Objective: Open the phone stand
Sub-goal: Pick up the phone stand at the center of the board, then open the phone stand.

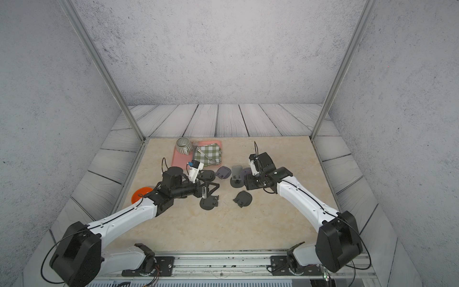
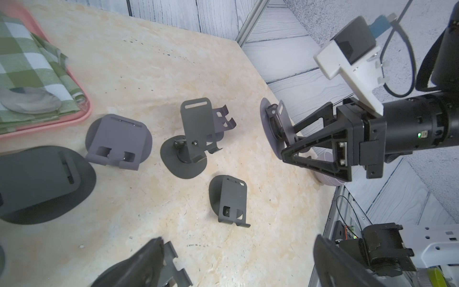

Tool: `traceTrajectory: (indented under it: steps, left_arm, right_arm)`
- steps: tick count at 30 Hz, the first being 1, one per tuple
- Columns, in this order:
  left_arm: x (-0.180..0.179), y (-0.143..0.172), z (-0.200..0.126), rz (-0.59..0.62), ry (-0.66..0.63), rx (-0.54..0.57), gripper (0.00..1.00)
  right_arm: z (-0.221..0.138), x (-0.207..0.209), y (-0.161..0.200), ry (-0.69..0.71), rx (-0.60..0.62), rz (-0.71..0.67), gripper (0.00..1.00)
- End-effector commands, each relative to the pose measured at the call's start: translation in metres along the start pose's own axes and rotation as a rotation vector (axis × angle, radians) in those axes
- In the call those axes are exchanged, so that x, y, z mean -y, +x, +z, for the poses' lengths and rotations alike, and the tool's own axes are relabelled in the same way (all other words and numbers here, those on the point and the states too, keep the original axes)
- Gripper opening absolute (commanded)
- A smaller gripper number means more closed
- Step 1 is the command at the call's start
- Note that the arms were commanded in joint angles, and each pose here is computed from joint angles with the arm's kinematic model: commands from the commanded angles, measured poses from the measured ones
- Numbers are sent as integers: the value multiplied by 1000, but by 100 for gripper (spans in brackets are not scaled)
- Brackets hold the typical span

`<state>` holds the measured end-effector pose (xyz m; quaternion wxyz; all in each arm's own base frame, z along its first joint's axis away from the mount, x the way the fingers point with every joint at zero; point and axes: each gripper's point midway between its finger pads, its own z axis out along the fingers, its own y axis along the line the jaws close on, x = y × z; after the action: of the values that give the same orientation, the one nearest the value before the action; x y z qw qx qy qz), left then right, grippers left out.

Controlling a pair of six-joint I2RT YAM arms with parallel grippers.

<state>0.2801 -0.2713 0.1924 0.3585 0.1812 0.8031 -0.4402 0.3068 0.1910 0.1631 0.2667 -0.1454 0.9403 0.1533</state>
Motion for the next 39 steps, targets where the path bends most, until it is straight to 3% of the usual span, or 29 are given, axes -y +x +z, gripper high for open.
traceTrajectory:
  steps: [1,30,35,39]
  left_arm:
    - [12,-19,0,-14,66,41,99]
    - [-1,-26,36,-192,207,3,84]
    - [3,-26,36,-201,245,4,75]
    - [7,-27,35,-201,269,7,57]
  right_arm:
    - [-9,-19,-9,-67,70,-17,61]
    - [-26,-114,-13,-229,168,-240,63]
    - [-27,-121,-19,-220,189,-260,63]
    - [-24,-122,-22,-205,198,-265,62]
